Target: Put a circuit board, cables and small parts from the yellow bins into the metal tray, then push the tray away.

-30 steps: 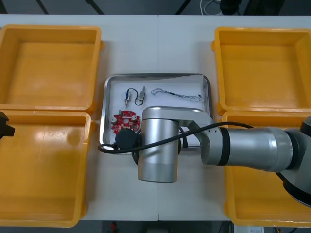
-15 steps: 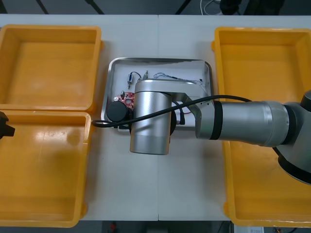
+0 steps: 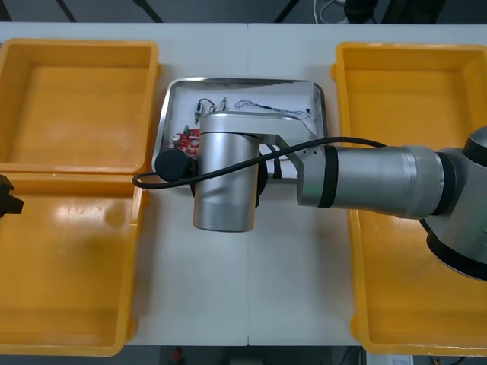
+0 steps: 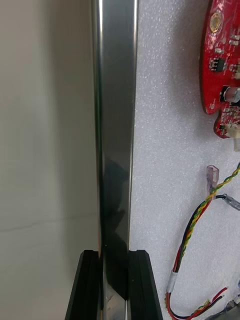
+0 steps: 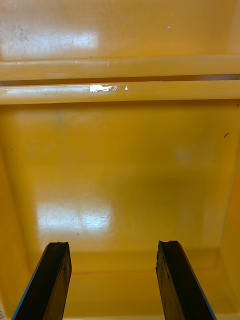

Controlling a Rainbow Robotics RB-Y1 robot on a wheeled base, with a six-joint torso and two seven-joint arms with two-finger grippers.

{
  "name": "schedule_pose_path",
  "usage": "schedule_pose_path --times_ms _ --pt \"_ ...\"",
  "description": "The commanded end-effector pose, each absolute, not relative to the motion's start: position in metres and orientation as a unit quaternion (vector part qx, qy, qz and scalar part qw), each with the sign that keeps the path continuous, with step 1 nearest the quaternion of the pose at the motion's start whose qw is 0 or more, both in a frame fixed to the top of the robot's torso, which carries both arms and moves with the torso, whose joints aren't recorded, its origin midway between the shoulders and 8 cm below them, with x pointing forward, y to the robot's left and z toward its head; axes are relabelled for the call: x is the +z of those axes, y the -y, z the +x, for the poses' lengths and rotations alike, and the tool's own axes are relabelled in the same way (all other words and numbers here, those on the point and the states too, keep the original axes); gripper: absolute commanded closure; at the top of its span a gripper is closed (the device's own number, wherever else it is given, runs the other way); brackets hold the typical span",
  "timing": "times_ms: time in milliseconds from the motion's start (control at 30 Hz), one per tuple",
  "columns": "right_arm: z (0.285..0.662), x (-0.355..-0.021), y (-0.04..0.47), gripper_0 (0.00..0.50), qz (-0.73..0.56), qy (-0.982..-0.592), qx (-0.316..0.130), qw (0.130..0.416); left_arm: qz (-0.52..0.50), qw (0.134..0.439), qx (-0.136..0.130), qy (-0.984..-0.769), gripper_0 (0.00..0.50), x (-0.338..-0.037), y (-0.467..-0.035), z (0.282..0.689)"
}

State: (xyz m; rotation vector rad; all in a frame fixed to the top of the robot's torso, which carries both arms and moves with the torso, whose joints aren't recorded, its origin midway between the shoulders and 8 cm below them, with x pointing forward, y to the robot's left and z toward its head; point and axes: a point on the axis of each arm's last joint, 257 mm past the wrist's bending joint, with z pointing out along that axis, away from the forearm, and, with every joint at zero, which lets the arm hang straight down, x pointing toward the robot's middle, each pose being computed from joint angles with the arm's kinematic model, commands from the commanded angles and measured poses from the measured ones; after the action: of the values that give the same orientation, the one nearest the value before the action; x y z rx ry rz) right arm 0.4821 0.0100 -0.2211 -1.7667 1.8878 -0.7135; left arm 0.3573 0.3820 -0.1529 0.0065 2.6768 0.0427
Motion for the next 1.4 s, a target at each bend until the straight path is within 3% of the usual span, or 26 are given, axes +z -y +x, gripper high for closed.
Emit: schedule_pose_path --times_ms 33,533,1100,1400 --pt "0.499 -0.191 -0.036 0.5 -0.646 -0.658 -0.281 0.266 0.034 0.238 0.055 -0.969 0.0 -0.139 -0.399 0.354" --pt "0.55 -0.168 -0.04 0.5 -0.63 -0.638 -0.309 0.316 0.034 0.238 0.055 -0.969 0.0 -0.139 -0.399 0.354" --pt "0.588 -0.16 -0.043 0.5 -0.621 -0.618 -0.339 0.343 0.034 0.238 0.055 -0.969 0.0 -0.139 -0.399 0.354" --pt "0.609 -0.158 -0.048 0.5 -0.622 -0.608 -0.327 0.37 0.034 0.238 0.055 -0.969 0.0 -0.139 -0.399 0.354"
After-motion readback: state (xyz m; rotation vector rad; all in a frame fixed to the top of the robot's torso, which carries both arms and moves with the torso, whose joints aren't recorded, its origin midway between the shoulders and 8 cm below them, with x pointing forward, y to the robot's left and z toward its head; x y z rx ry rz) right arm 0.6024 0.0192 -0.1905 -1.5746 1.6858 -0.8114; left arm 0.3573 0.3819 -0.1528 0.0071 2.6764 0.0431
